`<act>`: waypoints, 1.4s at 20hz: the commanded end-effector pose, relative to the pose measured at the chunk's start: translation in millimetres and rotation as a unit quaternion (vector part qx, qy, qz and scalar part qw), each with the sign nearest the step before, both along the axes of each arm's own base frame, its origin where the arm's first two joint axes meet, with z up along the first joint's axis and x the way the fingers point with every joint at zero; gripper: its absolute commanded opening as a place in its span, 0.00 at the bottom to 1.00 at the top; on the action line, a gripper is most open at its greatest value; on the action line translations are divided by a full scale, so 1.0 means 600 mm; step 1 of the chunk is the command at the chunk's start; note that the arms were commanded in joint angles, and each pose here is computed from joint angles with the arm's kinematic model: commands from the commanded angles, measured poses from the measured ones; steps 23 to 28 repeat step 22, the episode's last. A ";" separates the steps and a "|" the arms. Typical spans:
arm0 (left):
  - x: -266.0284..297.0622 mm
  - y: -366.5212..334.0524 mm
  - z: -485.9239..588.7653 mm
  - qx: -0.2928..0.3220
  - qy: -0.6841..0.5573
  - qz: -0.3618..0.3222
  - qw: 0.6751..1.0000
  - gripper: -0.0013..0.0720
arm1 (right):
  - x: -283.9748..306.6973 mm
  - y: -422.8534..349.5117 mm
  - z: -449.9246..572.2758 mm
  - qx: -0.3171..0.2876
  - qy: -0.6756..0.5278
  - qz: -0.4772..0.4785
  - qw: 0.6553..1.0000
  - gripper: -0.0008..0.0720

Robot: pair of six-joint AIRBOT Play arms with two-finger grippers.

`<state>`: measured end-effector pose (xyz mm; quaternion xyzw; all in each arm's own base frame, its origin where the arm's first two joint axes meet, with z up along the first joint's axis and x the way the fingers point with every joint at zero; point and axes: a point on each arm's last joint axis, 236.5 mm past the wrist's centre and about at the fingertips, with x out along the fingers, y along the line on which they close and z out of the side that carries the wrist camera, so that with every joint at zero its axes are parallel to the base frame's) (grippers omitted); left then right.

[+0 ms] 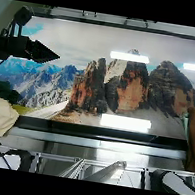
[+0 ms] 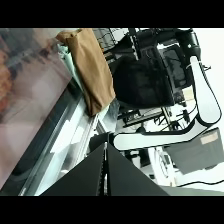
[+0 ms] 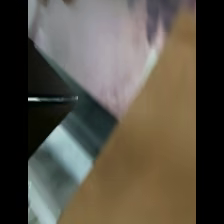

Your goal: Fold the shirts.

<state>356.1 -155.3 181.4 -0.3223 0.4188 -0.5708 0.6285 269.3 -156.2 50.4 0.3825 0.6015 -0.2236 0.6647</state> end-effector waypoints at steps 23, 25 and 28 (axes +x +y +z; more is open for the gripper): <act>-0.219 -0.030 -0.156 0.107 0.084 0.072 0.988 0.02 | 0.021 0.381 -0.062 0.095 -0.174 0.177 0.964 0.04; -0.219 -0.030 -0.156 0.107 0.084 0.072 0.988 0.02 | 0.021 0.381 -0.062 0.095 -0.174 0.177 0.964 0.04; -0.219 -0.030 -0.156 0.107 0.084 0.072 0.988 0.02 | 0.021 0.381 -0.062 0.095 -0.174 0.177 0.964 0.04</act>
